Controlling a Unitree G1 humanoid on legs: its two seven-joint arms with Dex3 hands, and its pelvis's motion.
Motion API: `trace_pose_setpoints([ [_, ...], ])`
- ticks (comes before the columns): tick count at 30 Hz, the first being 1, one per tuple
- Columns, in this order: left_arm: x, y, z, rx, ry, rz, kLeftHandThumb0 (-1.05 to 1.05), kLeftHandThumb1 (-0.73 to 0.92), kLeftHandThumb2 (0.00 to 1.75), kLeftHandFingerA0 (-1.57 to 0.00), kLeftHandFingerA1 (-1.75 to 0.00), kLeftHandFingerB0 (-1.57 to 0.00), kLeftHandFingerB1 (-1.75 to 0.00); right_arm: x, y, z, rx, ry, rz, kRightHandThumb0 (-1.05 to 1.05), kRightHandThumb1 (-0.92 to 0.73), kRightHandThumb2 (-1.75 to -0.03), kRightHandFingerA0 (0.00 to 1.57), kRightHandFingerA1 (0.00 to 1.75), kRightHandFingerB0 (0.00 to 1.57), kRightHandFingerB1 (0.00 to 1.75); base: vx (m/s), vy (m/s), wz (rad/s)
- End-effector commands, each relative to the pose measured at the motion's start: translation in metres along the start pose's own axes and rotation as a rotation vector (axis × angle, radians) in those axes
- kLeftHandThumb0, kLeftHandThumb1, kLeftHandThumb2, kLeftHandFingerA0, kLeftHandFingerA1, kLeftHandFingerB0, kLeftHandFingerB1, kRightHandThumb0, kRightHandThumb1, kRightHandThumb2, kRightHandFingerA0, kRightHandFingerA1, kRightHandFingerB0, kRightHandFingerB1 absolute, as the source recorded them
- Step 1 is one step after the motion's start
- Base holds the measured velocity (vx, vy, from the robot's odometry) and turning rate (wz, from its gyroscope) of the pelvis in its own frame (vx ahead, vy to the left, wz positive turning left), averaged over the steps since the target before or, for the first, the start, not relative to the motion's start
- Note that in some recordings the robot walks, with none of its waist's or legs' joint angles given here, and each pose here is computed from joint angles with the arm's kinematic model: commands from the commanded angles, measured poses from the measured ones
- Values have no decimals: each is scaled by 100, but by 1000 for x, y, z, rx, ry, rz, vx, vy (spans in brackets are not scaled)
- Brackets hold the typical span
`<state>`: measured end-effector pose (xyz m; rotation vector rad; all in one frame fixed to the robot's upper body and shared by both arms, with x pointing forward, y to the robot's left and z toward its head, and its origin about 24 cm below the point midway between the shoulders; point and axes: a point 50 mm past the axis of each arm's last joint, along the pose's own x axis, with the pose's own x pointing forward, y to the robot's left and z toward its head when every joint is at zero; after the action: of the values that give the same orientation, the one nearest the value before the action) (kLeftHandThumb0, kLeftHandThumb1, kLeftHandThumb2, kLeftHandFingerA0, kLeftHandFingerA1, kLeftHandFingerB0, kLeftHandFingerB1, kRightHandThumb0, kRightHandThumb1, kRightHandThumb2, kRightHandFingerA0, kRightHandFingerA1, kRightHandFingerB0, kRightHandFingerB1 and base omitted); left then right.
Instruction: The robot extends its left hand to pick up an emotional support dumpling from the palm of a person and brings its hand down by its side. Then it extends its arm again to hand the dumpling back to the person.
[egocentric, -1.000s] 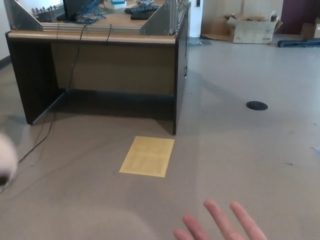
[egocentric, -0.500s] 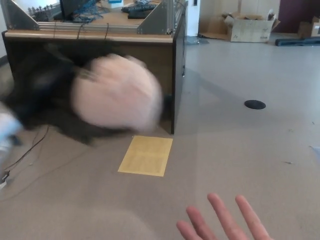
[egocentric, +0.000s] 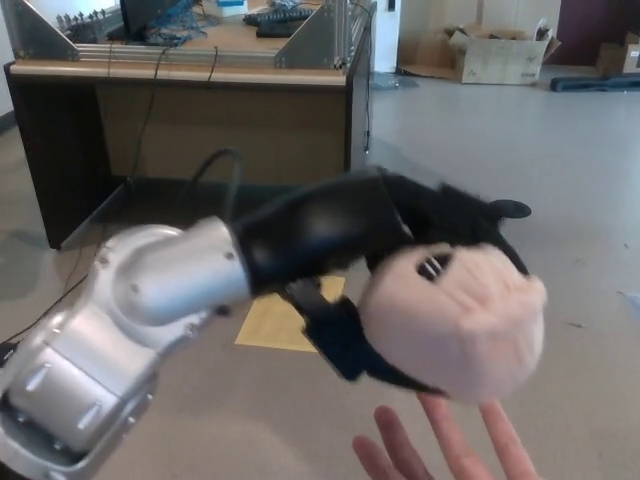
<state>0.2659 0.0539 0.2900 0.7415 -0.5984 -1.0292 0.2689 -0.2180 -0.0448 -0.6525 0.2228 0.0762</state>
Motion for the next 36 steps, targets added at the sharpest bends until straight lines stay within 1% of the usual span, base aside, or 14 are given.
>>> trace_pose_setpoints([
  [1,4,-5,-3,16,61,-50,-9,67,75,-111,-114,-93,-79,2,-5,1,-12,-8,-7,-27,-65,-59,76,53,67,47,0,0,0],
  [13,2,-24,-9,34,118,-126,-20,72,61,-101,-119,-73,-48,7,-10,8,-8,-41,2,-26,-65,-58,76,56,66,48,0,0,0],
  [16,0,-27,-14,77,131,-109,-46,58,58,-82,-56,-45,-35,6,-10,9,-19,-59,-1,-29,-66,-59,67,51,61,45,0,0,0],
  [18,0,-28,-16,105,143,-113,-69,47,78,-56,-52,-31,-42,6,-9,9,-50,-55,-22,-40,-66,-60,72,60,57,42,0,0,0],
  [19,0,-28,-16,111,141,-118,-71,54,57,-44,-37,-28,-30,7,-9,9,-52,-39,-13,-45,-67,-60,81,70,60,43,0,0,0],
  [20,0,-29,-16,119,142,-126,-81,44,80,-24,-42,-15,-36,9,-9,9,-57,-22,13,-48,-65,-64,75,62,56,45,0,0,0],
  [22,0,-29,-16,129,142,-135,-84,54,58,-25,-34,-15,-27,10,-10,8,-51,-7,27,-41,-68,-58,77,58,60,43,0,0,0],
  [23,0,-30,-16,137,146,-153,-85,48,85,-11,-41,-7,-19,10,-9,7,-51,-15,24,-32,-67,-59,72,53,64,46,0,0,0],
  [24,-1,-30,-15,144,149,-168,-91,50,64,-7,-29,-3,-21,9,-9,7,-47,-16,25,-29,-68,-58,70,50,63,45,0,0,0],
  [26,-1,-31,-15,156,156,-190,-90,53,57,-7,-29,0,-21,9,-9,6,-35,-12,29,-27,-67,-59,74,52,65,46,0,0,0],
  [28,-2,-32,-16,159,161,-206,-77,40,88,-2,-23,0,-7,9,-9,7,-26,-21,38,-30,-68,-59,76,53,66,46,0,0,0],
  [29,-3,-32,-16,154,175,-218,-95,50,65,0,-25,0,-16,9,-10,8,-33,-18,44,-30,-68,-59,74,53,65,46,0,0,0],
  [31,-4,-31,-17,140,193,-228,-79,43,88,0,-15,0,0,8,-10,9,-66,-37,38,-30,-69,-59,72,52,62,45,0,0,0],
  [36,-8,-26,-18,133,199,-223,-77,42,86,0,-13,0,0,9,-8,11,-45,-20,44,-27,-68,-60,72,53,62,45,0,0,0],
])
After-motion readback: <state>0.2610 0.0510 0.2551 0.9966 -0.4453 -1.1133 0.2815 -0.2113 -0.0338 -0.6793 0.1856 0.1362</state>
